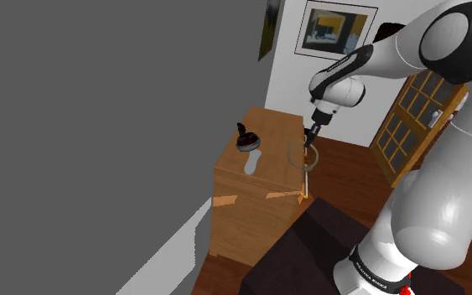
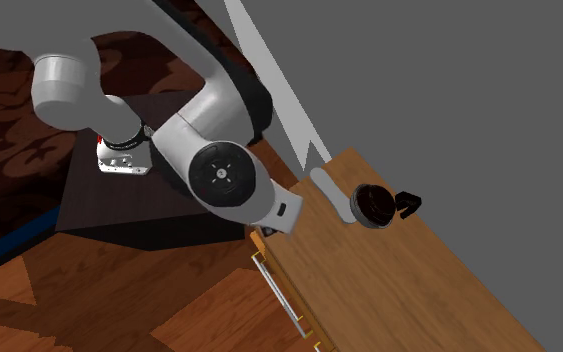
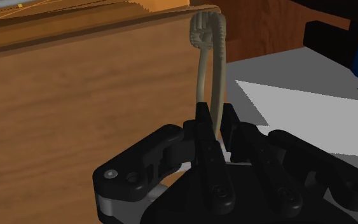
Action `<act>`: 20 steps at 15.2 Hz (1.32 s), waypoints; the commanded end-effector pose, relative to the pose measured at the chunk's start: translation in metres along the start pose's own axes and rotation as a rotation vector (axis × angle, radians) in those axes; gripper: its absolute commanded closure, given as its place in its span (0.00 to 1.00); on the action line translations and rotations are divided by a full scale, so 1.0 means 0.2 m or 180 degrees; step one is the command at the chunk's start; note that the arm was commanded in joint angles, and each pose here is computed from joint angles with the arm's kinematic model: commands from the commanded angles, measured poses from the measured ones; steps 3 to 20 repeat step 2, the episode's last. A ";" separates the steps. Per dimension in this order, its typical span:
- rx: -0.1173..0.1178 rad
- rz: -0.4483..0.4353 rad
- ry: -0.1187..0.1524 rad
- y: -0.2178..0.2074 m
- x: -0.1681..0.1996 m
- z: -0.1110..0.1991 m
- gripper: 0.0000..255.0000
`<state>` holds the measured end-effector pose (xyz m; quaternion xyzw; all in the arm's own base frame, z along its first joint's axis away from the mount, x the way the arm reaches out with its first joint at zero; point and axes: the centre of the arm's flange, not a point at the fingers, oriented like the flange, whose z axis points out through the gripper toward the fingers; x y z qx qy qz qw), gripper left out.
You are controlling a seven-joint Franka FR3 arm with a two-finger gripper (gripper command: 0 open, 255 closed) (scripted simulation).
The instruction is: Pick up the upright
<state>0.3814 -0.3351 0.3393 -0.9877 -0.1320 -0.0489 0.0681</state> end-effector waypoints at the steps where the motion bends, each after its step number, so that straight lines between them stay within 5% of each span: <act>1: 0.0000 0.0001 -0.0002 -0.01 0.00 -0.03 1.00; 20: -0.0001 0.0001 -0.0002 -0.01 0.00 -0.03 1.00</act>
